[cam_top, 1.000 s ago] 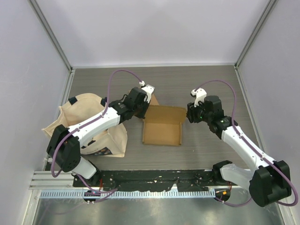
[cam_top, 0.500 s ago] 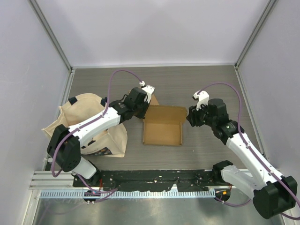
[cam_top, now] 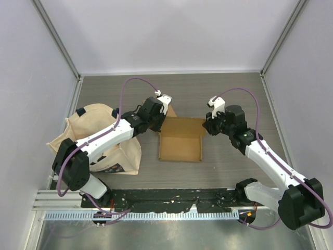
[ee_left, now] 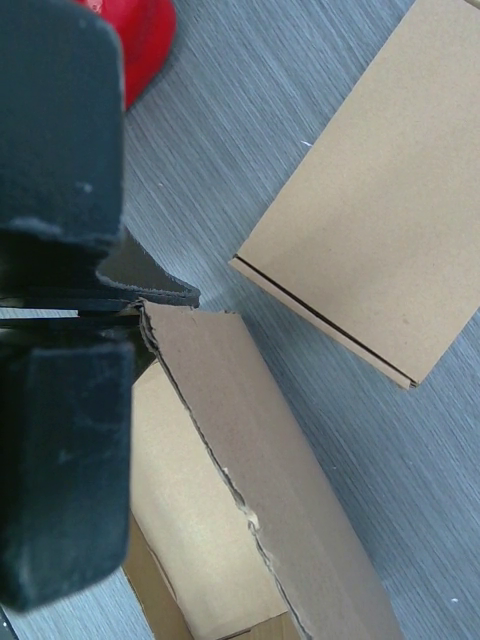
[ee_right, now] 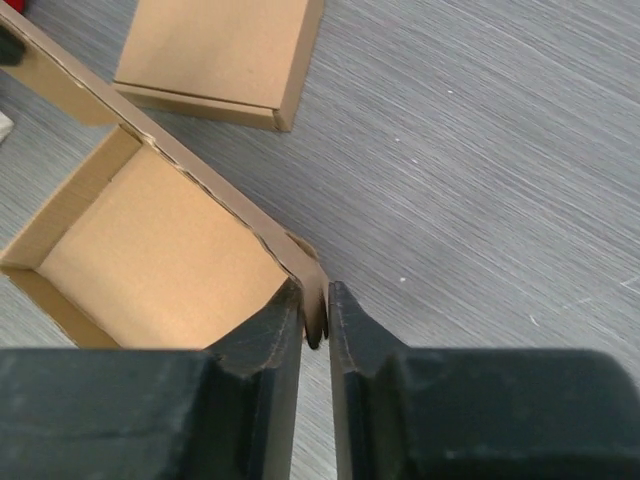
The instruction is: Fold the paper box
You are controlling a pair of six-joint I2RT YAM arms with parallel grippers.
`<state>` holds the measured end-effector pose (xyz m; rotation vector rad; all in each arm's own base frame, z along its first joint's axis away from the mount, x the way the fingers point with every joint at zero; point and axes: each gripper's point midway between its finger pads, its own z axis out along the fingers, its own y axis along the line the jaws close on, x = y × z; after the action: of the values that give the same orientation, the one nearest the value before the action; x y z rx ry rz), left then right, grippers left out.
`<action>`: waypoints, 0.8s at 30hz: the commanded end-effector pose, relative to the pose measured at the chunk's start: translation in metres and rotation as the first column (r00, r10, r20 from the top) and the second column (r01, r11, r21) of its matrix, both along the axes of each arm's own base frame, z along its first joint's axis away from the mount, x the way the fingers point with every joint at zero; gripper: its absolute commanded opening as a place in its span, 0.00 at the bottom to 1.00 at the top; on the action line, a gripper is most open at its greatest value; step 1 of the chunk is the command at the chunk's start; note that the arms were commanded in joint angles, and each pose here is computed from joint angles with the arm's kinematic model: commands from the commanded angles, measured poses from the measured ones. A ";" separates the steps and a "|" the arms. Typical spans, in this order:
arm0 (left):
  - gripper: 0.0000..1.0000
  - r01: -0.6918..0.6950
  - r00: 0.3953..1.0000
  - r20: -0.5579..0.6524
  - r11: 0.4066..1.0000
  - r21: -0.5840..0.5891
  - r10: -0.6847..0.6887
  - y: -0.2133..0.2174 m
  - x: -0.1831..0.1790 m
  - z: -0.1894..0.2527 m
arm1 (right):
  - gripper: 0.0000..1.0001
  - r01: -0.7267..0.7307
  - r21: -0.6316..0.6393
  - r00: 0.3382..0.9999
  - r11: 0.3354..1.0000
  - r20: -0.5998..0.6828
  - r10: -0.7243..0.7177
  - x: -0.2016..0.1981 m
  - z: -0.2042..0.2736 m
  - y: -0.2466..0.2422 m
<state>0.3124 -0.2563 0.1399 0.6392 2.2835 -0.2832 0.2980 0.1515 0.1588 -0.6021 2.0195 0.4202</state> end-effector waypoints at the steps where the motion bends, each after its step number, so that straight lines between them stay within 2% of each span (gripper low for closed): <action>1: 0.00 -0.004 0.999 0.044 0.999 -0.049 0.007 -0.009 0.011 0.021 | 0.15 -0.044 0.053 0.993 0.998 0.115 0.038 0.014 0.032 0.019; 2: 0.00 -0.042 0.998 0.037 0.996 -0.073 0.045 -0.010 0.013 0.024 | 0.05 -0.044 0.064 0.993 0.997 0.110 0.036 0.012 0.033 0.025; 3: 0.00 -0.068 0.997 0.030 0.994 -0.082 0.070 -0.010 0.014 0.023 | 0.02 -0.020 0.071 0.993 0.997 0.122 0.011 0.014 0.036 0.025; 5: 0.00 -0.133 0.990 0.037 0.984 -0.115 0.138 -0.011 0.021 0.025 | 0.01 0.083 0.090 0.987 0.992 0.132 -0.094 0.018 0.038 0.022; 7: 0.00 -0.249 0.966 0.028 0.951 -0.183 0.258 -0.011 0.027 0.027 | 0.01 0.168 0.167 0.969 0.972 0.155 -0.194 0.025 0.051 0.023; 8: 0.00 -0.304 0.948 0.036 0.933 -0.194 0.316 -0.007 0.031 0.026 | 0.01 0.307 0.175 0.927 0.935 0.168 -0.336 0.033 0.050 0.005; 9: 0.00 -0.365 0.925 0.019 0.899 -0.242 0.380 -0.008 0.033 0.029 | 0.01 0.344 0.239 0.913 0.908 0.142 -0.383 0.031 0.053 0.012; 11: 0.00 -0.422 0.890 0.055 0.862 -0.280 0.453 -0.006 0.039 0.034 | 0.01 0.435 0.253 0.871 0.864 0.127 -0.475 0.034 0.051 0.007; 12: 0.00 -0.441 0.876 0.067 0.848 -0.295 0.478 -0.006 0.040 0.035 | 0.01 0.541 0.248 0.808 0.803 0.110 -0.578 0.034 0.043 -0.002; 14: 0.00 -0.463 0.845 0.118 0.824 -0.327 0.522 -0.007 0.041 0.042 | 0.01 0.607 0.243 0.758 0.757 0.107 -0.643 0.032 0.038 -0.007; 19: 0.00 -0.439 0.839 0.155 0.816 -0.375 0.522 -0.019 0.035 0.037 | 0.01 0.676 0.309 0.672 0.669 0.116 -0.732 0.023 0.028 -0.013; 21: 0.00 -0.439 0.827 0.175 0.807 -0.394 0.535 -0.020 0.034 0.039 | 0.01 0.690 0.332 0.646 0.643 0.117 -0.754 0.019 0.023 -0.017; 22: 0.00 -0.440 0.832 0.173 0.817 -0.372 0.526 -0.018 0.027 0.026 | 0.01 0.682 0.341 0.651 0.647 0.120 -0.749 0.017 0.023 -0.015; 24: 0.00 -0.422 0.833 0.174 0.807 -0.413 0.525 -0.022 0.027 0.028 | 0.01 0.673 0.357 0.652 0.648 0.128 -0.747 0.014 0.018 -0.015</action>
<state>0.3265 -0.2712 0.1389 0.0424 2.1178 -0.2269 0.3084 0.1493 0.1553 0.1477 1.8712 0.0890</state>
